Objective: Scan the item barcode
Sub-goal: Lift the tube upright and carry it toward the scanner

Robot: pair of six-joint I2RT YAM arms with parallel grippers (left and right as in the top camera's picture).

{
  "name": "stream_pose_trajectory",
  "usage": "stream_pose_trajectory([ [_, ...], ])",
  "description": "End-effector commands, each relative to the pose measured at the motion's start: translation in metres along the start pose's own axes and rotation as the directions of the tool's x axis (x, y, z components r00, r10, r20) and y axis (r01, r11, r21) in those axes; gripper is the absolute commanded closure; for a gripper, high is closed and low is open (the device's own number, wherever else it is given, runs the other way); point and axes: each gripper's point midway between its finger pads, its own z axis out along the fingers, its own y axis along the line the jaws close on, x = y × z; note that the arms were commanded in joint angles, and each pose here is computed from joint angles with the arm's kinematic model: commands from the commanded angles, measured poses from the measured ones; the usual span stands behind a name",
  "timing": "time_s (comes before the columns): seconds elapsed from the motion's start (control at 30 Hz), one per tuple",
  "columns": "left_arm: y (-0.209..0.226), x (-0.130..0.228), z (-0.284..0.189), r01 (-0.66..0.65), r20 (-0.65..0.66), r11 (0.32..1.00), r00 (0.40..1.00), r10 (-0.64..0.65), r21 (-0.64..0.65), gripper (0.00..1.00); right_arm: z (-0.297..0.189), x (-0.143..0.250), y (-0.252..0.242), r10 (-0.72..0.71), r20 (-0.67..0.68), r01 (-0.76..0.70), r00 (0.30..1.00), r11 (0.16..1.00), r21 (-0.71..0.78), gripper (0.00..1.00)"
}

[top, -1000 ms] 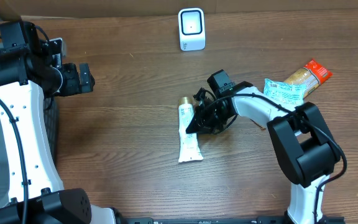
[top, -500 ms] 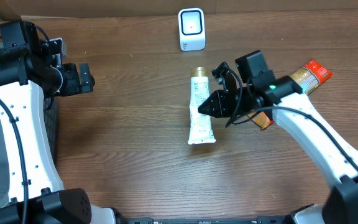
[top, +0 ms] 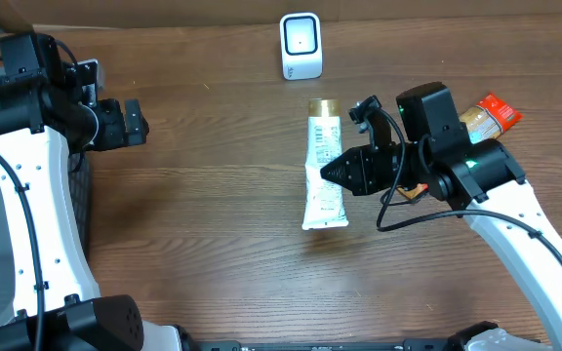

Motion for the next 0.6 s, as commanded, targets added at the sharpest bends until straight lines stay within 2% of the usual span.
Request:
stream_pose_trajectory([
  [0.0, -0.001, -0.004, -0.004, -0.019, 0.020, 1.000, 1.000, 0.019, 0.001, 0.00, -0.009, -0.003, 0.014, -0.043, 0.028, 0.044, 0.999, 0.999, -0.028, 0.96],
  [0.17, -0.001, -0.004, -0.004, -0.019, 0.020, 1.000, 1.000, 0.019, 0.001, 0.00, -0.012, -0.002, 0.016, -0.020, 0.014, 0.020, 1.000, 1.000, -0.022, 0.96],
  [0.27, -0.001, -0.004, -0.004, -0.019, 0.020, 1.000, 1.000, 0.019, 0.001, 0.00, -0.021, -0.014, 0.017, -0.023, 0.036, 0.022, 0.999, 0.999, 0.030, 0.97],
  [0.43, -0.001, -0.004, -0.004, -0.019, 0.020, 1.000, 1.000, 0.019, 0.001, 0.00, -0.052, -0.074, 0.020, -0.078, 0.117, 0.049, 0.990, 0.972, 0.232, 0.97],
  [0.53, -0.001, -0.004, -0.004, -0.019, 0.020, 1.000, 1.000, 0.019, 0.001, 0.00, -0.056, -0.101, 0.018, -0.120, 0.111, 0.077, 0.986, 0.939, 0.335, 0.97],
  [0.57, -0.001, -0.004, -0.004, -0.019, 0.020, 1.000, 1.000, 0.019, 0.001, 0.00, -0.059, -0.122, 0.004, -0.133, 0.123, 0.064, 0.983, 0.891, 0.449, 0.96],
])
